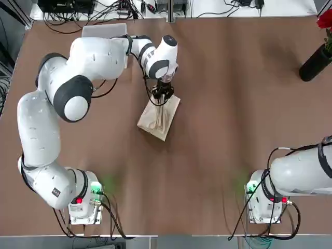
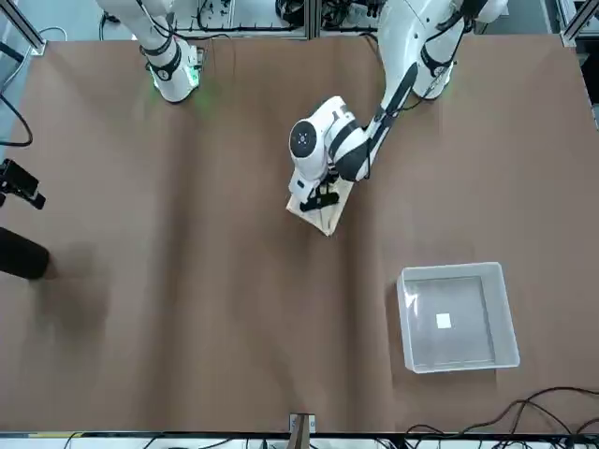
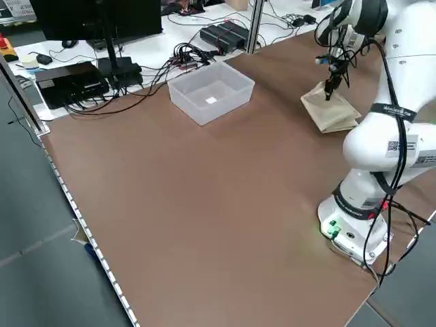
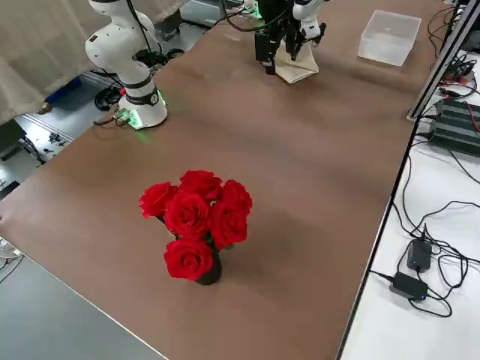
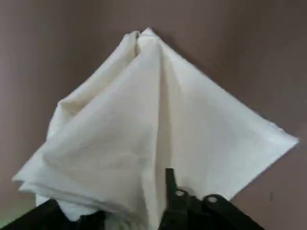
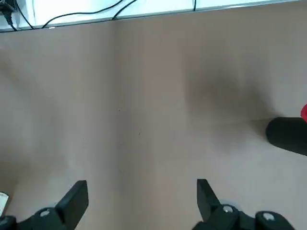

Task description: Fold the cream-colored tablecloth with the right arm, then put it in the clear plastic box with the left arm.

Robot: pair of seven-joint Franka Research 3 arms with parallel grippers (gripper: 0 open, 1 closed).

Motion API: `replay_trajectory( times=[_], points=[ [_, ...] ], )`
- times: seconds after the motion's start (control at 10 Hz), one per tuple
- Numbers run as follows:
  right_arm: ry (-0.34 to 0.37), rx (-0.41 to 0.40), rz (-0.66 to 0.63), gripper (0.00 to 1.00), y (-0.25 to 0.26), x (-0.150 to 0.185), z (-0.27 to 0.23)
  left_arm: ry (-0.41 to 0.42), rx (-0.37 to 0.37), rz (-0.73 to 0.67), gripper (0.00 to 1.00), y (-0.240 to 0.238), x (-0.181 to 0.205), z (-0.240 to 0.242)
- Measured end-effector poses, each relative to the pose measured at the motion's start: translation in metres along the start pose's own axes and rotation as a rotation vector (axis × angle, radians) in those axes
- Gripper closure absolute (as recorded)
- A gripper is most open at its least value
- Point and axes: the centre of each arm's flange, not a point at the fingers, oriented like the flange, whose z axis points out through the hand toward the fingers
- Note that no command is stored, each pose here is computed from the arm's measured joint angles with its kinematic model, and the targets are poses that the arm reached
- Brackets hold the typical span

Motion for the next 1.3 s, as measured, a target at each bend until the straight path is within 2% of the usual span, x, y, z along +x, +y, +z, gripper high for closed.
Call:
replay_trajectory(
  times=[0.3,0.4,0.6,0.8,1.0,1.3],
  points=[
    [-0.002,0.001,-0.002,0.00,-0.001,0.000,0.001,0.055,-0.085,0.002,0.04,0.013,0.014,-0.050],
    [-0.003,0.001,-0.003,0.00,-0.002,0.000,0.001,0.068,-0.097,0.033,0.00,0.013,0.015,-0.061],
    [-0.004,0.001,-0.003,0.00,-0.002,0.000,0.001,0.070,-0.078,0.168,0.00,0.005,0.014,-0.077],
    [-0.004,0.002,-0.004,0.00,-0.002,0.000,0.001,0.025,-0.116,0.304,0.00,-0.019,0.032,-0.091],
    [-0.005,0.002,-0.004,0.00,-0.003,0.000,0.001,-0.044,-0.207,0.442,0.00,-0.070,0.071,-0.100],
    [-0.007,0.001,-0.003,0.00,-0.002,0.000,0.002,-0.130,-0.364,0.598,0.00,-0.147,0.124,-0.074]
  ],
)
